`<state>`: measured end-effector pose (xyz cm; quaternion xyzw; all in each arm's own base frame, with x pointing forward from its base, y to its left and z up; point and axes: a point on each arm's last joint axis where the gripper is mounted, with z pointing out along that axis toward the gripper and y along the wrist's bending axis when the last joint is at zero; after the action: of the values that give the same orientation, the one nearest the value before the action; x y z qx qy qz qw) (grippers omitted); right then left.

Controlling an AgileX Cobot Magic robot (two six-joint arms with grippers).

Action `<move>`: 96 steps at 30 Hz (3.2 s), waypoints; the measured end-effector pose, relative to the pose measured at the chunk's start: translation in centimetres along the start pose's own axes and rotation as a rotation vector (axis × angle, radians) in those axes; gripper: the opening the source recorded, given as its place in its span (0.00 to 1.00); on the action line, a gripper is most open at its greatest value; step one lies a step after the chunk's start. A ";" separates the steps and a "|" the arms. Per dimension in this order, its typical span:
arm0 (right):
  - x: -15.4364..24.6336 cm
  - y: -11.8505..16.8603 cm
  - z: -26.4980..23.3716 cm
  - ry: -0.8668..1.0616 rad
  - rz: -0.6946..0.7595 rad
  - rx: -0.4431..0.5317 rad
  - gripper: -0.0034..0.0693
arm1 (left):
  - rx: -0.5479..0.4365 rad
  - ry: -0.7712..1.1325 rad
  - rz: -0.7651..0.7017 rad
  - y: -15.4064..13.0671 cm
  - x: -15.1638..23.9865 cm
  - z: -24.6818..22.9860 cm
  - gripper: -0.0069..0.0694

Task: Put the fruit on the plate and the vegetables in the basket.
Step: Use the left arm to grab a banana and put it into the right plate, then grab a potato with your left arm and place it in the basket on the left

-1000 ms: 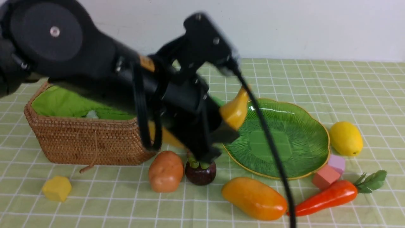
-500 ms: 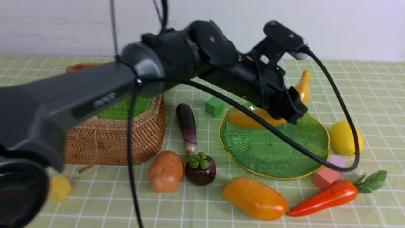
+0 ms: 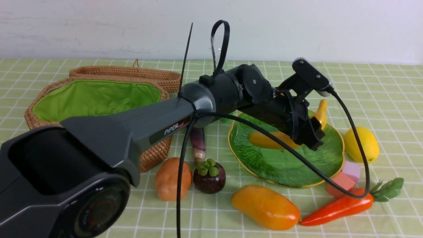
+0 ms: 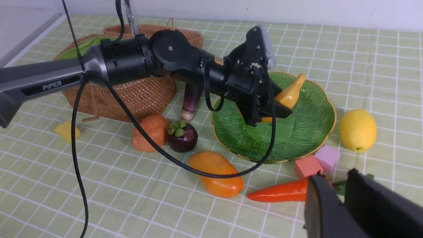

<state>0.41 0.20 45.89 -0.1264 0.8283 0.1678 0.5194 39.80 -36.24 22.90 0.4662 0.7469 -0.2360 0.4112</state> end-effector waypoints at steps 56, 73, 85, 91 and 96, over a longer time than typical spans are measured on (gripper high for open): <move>0.3 1.7 3.2 0.002 -0.094 -0.189 0.23 | -0.336 0.569 -0.395 -5.3 9.7 -18.7 0.26; 0.4 1.7 3.2 0.002 -0.093 -0.191 0.24 | -0.565 0.491 -0.520 -2.8 11.9 -14.8 0.88; 0.5 1.7 3.2 0.015 -0.095 -0.190 0.24 | -0.589 0.557 -0.453 -2.3 13.4 -13.4 0.85; 0.6 1.7 3.2 0.024 -0.095 -0.190 0.25 | -0.602 0.595 -0.436 -1.9 14.1 -12.8 0.86; 0.6 1.7 3.2 0.025 -0.096 -0.190 0.25 | -0.604 0.600 -0.436 -1.9 14.1 -12.8 0.82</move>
<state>2.13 3.00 44.35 -0.2165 0.8081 0.2191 0.5021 29.81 -20.58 18.11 0.2057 0.9482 0.0558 0.2354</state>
